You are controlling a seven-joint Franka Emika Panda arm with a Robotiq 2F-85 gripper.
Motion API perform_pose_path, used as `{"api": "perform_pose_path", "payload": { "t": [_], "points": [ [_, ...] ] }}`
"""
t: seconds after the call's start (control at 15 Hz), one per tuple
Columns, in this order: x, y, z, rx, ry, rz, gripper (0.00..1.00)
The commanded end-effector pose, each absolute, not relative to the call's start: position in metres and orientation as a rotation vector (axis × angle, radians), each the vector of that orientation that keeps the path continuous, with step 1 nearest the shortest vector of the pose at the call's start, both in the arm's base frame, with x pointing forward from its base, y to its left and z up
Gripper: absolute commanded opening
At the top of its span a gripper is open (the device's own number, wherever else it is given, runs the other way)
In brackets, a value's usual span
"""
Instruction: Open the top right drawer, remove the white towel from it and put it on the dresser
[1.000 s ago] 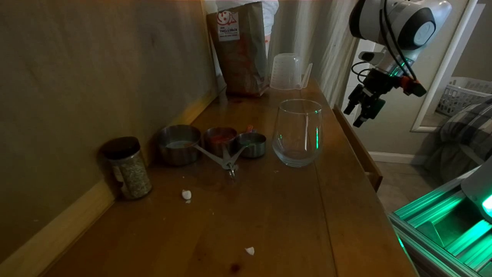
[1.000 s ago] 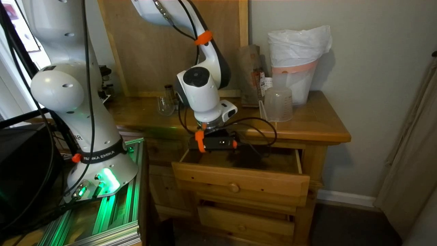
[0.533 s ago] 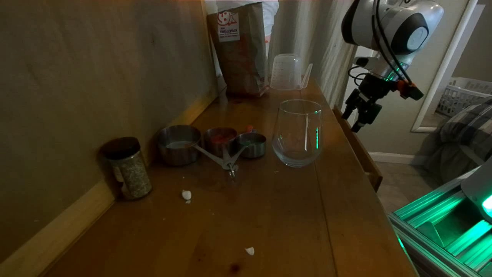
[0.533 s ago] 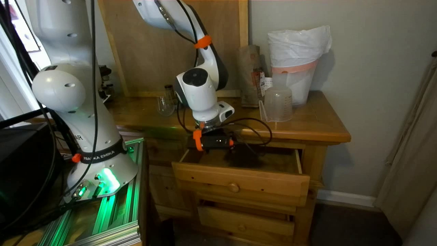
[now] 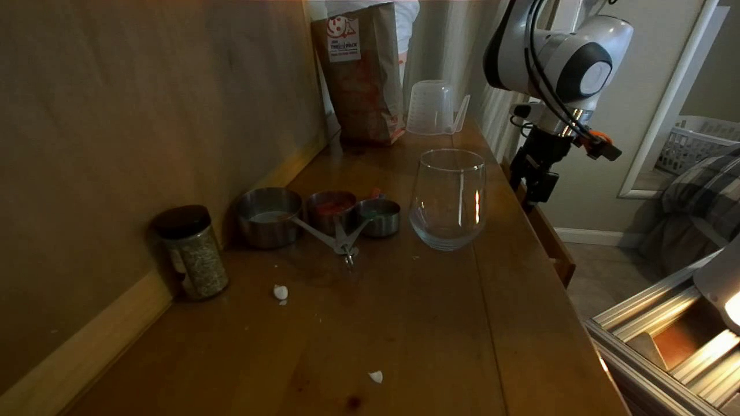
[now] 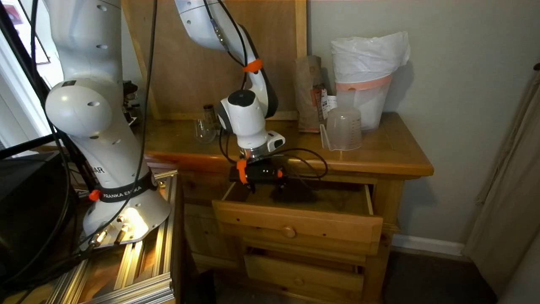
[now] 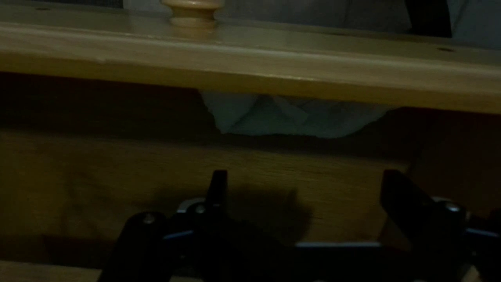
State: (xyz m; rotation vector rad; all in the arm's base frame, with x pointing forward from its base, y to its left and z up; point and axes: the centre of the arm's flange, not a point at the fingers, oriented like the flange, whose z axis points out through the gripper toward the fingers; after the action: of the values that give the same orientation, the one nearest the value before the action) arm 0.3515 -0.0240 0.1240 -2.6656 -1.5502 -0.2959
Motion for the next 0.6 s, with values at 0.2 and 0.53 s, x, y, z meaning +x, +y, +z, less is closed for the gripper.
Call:
{"api": "perform_pose_path", "payload": {
  "t": [0.2,0.53],
  "points": [
    [0.364,-0.032,0.089,-2.700,-1.517,-0.249,1.00],
    [0.366,-0.033,0.073,-2.678,-1.512,-0.220,1.00]
  ]
}}
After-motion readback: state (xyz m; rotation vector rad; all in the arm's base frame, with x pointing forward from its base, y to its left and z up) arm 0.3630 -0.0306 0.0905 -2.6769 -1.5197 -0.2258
